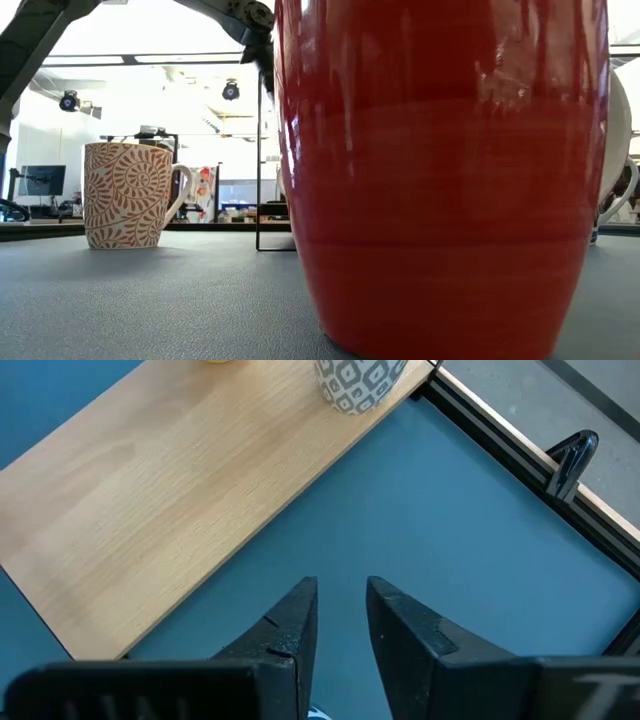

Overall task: Place coffee mugs
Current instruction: Put the yellow mug on the shelf

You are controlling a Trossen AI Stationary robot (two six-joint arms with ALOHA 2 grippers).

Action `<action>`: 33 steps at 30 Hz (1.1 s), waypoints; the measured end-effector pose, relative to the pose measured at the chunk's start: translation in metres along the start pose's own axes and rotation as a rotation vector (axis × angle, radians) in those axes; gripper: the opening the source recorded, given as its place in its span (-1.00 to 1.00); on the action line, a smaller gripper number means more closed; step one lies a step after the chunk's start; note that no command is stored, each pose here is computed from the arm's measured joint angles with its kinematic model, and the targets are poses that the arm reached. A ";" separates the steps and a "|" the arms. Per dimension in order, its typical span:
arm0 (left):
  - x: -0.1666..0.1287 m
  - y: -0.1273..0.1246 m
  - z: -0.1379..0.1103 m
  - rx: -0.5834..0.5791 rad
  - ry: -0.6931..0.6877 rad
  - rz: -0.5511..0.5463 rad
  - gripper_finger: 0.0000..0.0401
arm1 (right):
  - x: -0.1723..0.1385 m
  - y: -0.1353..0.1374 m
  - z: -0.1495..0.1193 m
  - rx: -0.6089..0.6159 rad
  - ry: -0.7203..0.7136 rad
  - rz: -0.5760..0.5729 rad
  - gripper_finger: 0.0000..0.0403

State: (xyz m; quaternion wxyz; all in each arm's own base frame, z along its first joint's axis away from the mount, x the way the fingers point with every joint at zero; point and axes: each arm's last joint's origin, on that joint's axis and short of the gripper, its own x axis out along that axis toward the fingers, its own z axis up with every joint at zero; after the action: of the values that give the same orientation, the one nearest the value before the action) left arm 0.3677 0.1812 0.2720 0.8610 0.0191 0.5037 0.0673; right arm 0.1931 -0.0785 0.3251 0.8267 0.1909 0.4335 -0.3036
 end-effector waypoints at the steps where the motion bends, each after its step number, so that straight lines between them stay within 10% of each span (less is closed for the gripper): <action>1: -0.002 0.000 0.002 0.009 -0.007 0.001 -0.53 | 0.000 0.000 0.000 0.000 0.000 0.000 -0.63; 33: -0.031 -0.013 -0.013 0.055 0.270 0.085 -0.50 | 0.000 0.000 0.000 0.000 0.000 0.000 -0.66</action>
State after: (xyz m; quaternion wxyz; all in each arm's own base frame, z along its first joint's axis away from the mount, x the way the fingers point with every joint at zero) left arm 0.3427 0.1634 0.2912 0.7809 0.0547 0.6154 0.0921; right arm 0.1932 -0.0785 0.3250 0.8266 0.1910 0.4337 -0.3035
